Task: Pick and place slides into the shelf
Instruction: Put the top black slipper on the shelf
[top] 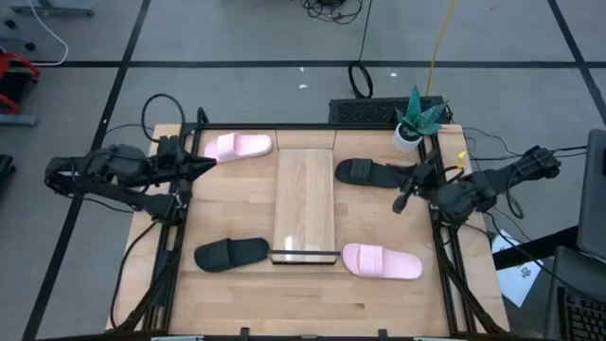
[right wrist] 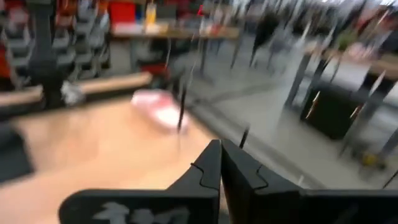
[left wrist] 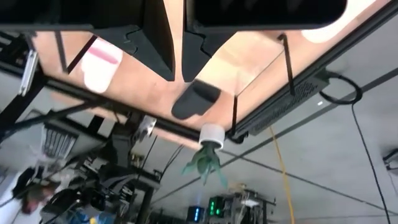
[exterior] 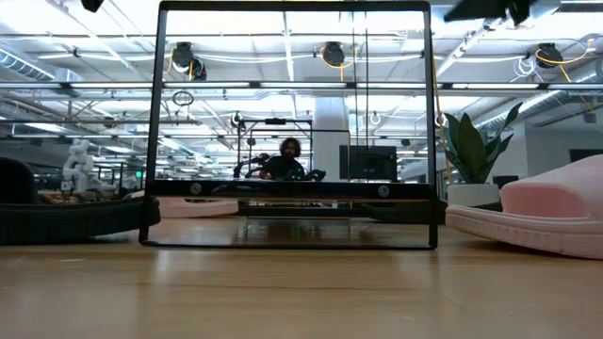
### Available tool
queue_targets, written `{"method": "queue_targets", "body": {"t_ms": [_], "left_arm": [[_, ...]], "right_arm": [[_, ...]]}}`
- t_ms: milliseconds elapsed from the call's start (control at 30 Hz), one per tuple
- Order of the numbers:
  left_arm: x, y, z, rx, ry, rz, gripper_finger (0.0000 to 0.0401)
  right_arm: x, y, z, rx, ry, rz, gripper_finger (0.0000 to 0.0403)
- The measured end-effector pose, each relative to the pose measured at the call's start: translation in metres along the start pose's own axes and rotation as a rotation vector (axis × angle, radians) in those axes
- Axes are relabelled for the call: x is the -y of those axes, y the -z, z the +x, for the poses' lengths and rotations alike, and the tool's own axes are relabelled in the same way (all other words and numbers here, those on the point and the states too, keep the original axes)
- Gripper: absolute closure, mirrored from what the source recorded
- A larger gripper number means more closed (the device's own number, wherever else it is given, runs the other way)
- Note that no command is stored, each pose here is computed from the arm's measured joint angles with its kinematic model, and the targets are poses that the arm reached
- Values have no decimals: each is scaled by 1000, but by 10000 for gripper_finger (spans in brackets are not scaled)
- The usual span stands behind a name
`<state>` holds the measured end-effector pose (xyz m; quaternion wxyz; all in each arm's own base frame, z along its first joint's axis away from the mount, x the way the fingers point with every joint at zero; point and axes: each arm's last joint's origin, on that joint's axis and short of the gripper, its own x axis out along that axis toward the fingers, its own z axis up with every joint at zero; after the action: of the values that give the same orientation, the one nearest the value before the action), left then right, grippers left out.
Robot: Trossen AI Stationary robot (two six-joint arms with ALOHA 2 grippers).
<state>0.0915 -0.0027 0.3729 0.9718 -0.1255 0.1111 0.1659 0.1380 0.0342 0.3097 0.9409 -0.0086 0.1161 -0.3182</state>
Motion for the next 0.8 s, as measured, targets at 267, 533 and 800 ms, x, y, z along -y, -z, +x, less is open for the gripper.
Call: {"method": "queue_targets", "body": {"t_ms": [267, 533, 800], "left_arm": [[-1, 3, 2, -28, -43, 17, 375], [-1, 3, 2, -27, -48, -7, 375], [0, 4, 5, -42, -48, -26, 375]], "right_arm": [[5, 28, 9, -217, 52, 41, 341], [4, 61, 31, -356, 17, 97, 242], [8, 111, 59, -322, 4, 247, 191]]}}
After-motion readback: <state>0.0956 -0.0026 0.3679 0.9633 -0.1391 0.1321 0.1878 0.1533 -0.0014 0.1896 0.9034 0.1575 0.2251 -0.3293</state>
